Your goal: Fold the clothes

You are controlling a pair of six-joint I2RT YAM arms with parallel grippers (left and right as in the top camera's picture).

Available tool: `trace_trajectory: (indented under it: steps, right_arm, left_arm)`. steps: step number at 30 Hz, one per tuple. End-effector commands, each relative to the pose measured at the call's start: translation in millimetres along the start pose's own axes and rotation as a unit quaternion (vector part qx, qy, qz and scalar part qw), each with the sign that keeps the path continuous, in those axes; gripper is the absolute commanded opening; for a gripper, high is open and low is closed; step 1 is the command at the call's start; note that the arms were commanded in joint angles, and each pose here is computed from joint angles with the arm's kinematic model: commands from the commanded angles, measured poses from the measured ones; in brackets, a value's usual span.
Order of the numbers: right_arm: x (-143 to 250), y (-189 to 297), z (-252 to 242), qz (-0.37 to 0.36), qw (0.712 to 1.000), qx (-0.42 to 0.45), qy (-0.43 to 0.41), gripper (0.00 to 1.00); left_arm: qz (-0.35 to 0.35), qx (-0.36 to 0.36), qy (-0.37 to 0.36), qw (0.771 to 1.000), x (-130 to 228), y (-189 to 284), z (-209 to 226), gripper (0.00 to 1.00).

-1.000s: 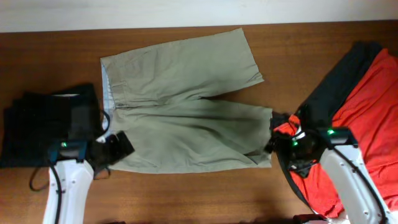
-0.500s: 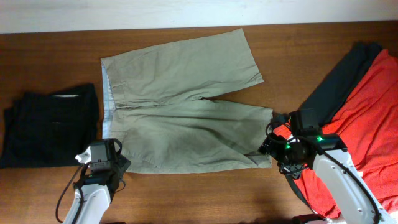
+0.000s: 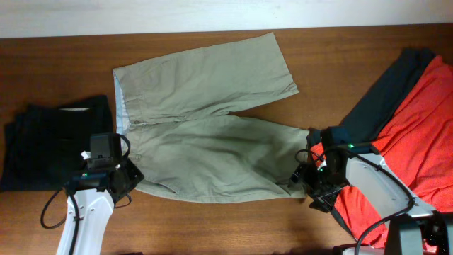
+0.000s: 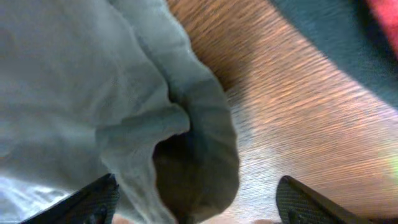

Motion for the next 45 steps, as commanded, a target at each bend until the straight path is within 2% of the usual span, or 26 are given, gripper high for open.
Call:
trace_trajectory:
  steps: [1, 2, 5, 6, 7, 9, 10, 13, 15, 16, 19, 22, 24, 26, 30, 34, 35, 36, 37, 38, 39, 42, 44, 45]
  right_arm:
    - [-1.1, -1.7, 7.3, -0.001, 1.0, -0.016, -0.002, 0.35]
    - [-4.8, -1.5, 11.2, -0.011, 1.0, -0.025, 0.003, 0.04]
    - [-23.2, 2.0, 13.8, -0.067, 0.997, -0.022, 0.014, 0.04]
    - [-30.2, 12.8, 22.2, -0.079, 0.995, -0.036, 0.044, 0.04]
    - [-38.1, 38.4, 34.9, -0.098, 0.99, -0.053, 0.081, 0.04]
    - [-48.8, 96.9, 51.9, -0.139, 0.981, -0.084, 0.102, 0.04]
    - [-51.9, 142.5, 58.1, -0.173, 0.974, -0.097, 0.114, 0.04]
    - [-33.3, 238.0, 68.0, -0.246, 0.948, -0.113, 0.169, 0.04]
    - [-25.0, 260.7, 72.3, -0.267, 0.936, -0.124, 0.192, 0.04]
    - [-25.2, 264.4, 74.4, -0.274, 0.933, -0.128, 0.198, 0.04]
    - [-39.9, 277.0, 94.9, -0.32, 0.907, -0.156, 0.227, 0.04]
    - [-59.7, 276.7, 130.1, -0.346, 0.886, -0.181, 0.251, 0.04]
    - [-72.3, 250.7, 166.3, -0.334, 0.881, -0.179, 0.284, 0.04]
    - [-88.1, 226.5, 210.9, -0.341, 0.863, -0.197, 0.315, 0.04]
    - [-111.6, 191.9, 279.3, -0.373, 0.821, -0.245, 0.356, 0.04]
    - [-131.0, 152.9, 331.1, -0.401, 0.78, -0.289, 0.383, 0.05]
    - [-132.4, 148.8, 342.4, -0.412, 0.765, -0.305, 0.39, 0.09]
    - [-133.0, 143.9, 352.5, -0.42, 0.752, -0.318, 0.396, 0.18]
    - [-130.5, 139.5, 359.0, -0.423, 0.744, -0.326, 0.402, 0.32]
    - [-130.8, 133.4, 359.2, -0.419, 0.747, -0.321, 0.404, 0.66]
    - [-133.1, 128.8, 355.4, -0.413, 0.756, -0.311, 0.401, 0.88]
    - [-145.2, 95.5, 323.4, -0.367, 0.809, -0.225, 0.401, 0.86]
    - [-144.5, 64.1, 296.8, -0.319, 0.833, -0.155, 0.424, 0.76]
    - [-144.9, 47.4, 284.5, -0.294, 0.845, -0.127, 0.428, 0.67]
  left_arm:
    - [-0.001, -0.001, -0.007, 1.0, -1.3, 3.4, 0.6, 0.01]
    - [0.004, -0.002, -0.008, 1.0, 0.5, 3.4, 1.1, 0.01]
    - [0.018, 0.005, -0.023, 1.0, 4.6, 6.1, -0.1, 0.01]
    - [0.024, 0.003, -0.04, 0.999, 3.5, 14.0, 0.5, 0.01]
    - [0.03, 0.002, -0.059, 0.998, -1.1, 31.1, 0.8, 0.01]
    - [0.029, 0.003, -0.095, 0.995, -14.7, 74.2, 0.9, 0.01]
    - [0.02, 0.006, -0.109, 0.994, -23.3, 104.7, 1.5, 0.01]
    - [-0.037, 0.027, -0.104, 0.994, -42.3, 183.5, 1.8, 0.01]
    - [-0.035, 0.084, -0.118, 0.989, -37.6, 200.9, -10.3, 0.01]
    - [-0.035, 0.089, -0.119, 0.988, -37.6, 201.4, -11.6, 0.01]
    - [-0.049, 0.078, -0.117, 0.989, -50.9, 195.9, -13.2, 0.01]
    - [-0.082, 0.077, -0.111, 0.987, -90.9, 176.3, -27.7, 0.01]
    - [-0.076, 0.071, -0.099, 0.99, -121.3, 143.2, -41.5, 0.01]
    - [-0.07, 0.042, -0.07, 0.994, -152.3, 98.7, -49.9, 0.01]
    - [-0.053, 0.018, -0.003, 0.998, -185.5, 21.3, -59.6, 0.01]
    - [-0.099, 0.031, 0.024, 0.994, -220.5, -23.7, -71.7, 0.01]
    - [-0.113, 0.036, 0.026, 0.993, -227.1, -26.0, -74.3, 0.01]
    - [-0.126, 0.04, 0.027, 0.991, -232.7, -25.9, -76.1, 0.01]
    - [-0.129, 0.042, 0.028, 0.99, -234.1, -25.5, -76.6, 0.09]
    - [-0.126, 0.04, 0.027, 0.991, -232.9, -25.9, -76.1, 0.43]
    - [-0.116, 0.037, 0.026, 0.992, -228.7, -27.0, -74.8, 0.7]
    - [-0.028, 0.008, 0.016, 0.999, -192.5, -33.1, -63.9, 0.74]
    - [0.008, 0.005, 0.009, 1.0, -177.1, -33.2, -63.9, 0.75]
    - [0.023, 0.024, -0.012, 0.999, -170.2, -32.9, -73.2, 0.72]
Point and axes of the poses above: each gripper's point midway between its finger pads, its own y axis back along the fingers, its own z axis along the line the jaws close on, x = y × z, the point moved 4 cm from there along y, back along the fingers, and after that the axes turned 13 degrees about -y, right-handed, at the moved point
